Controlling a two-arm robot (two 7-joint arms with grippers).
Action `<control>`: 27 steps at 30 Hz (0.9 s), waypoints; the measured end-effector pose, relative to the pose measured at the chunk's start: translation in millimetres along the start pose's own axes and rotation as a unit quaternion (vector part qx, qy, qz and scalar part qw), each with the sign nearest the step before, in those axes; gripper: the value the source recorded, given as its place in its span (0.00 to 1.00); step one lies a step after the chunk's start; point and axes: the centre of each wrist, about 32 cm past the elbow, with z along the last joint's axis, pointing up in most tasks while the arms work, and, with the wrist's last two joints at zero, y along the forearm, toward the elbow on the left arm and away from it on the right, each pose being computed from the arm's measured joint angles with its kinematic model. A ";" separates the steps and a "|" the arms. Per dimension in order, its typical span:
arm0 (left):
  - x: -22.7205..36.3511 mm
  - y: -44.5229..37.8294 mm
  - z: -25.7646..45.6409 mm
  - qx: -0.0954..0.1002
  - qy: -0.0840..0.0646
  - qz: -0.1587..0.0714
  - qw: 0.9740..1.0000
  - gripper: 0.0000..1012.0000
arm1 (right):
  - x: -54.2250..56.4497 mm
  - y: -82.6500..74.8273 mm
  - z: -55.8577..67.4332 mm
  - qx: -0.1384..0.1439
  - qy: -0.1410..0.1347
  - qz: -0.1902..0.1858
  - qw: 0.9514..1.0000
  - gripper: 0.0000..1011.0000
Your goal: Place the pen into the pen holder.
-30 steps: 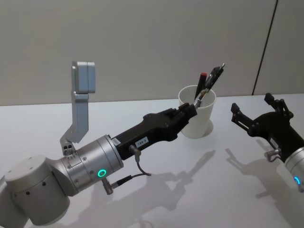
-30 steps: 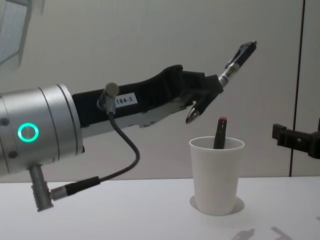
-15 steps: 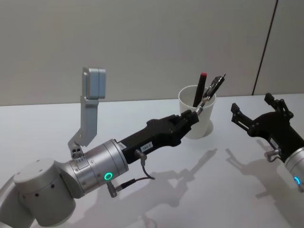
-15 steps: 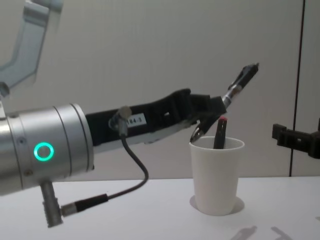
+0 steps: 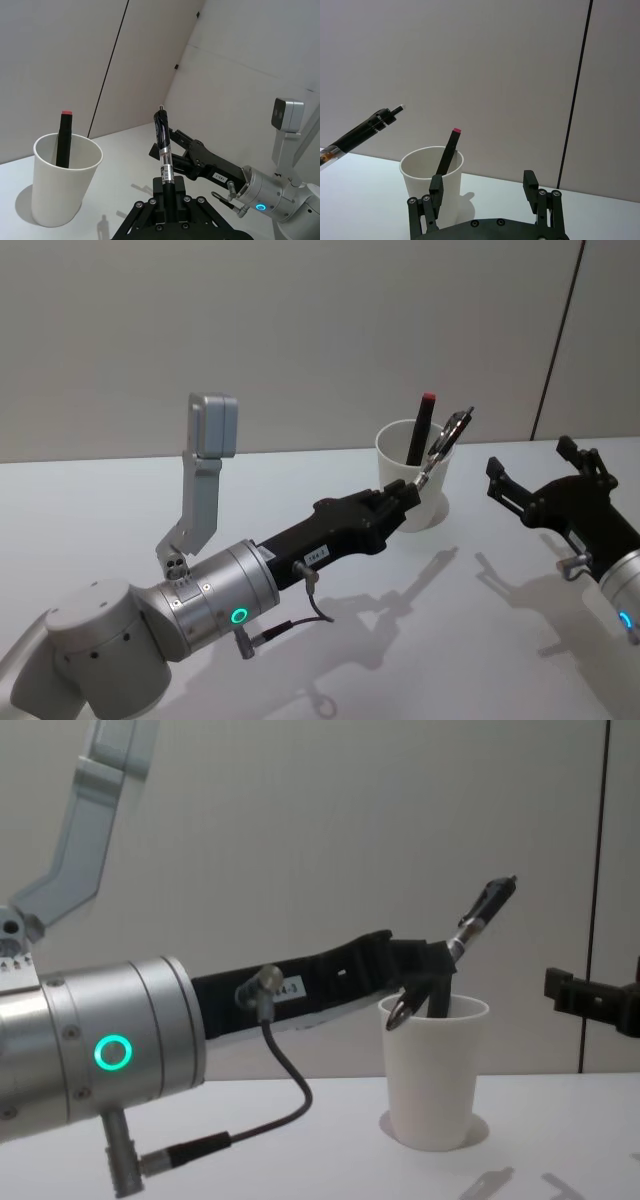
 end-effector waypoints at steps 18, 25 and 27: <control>1.6 -2.7 -3.8 0.002 0.002 -0.002 1.000 0.12 | 3.3 -4.0 7.3 -0.001 0.026 0.029 0.999 0.99; 1.8 -3.0 -4.2 0.002 0.003 -0.002 1.000 0.12 | 6.8 -11.4 18.3 -0.008 0.070 0.063 0.995 0.99; 1.9 -3.1 -4.3 0.002 0.003 -0.002 1.000 0.12 | 7.8 -13.7 20.6 -0.012 0.082 0.070 0.994 0.99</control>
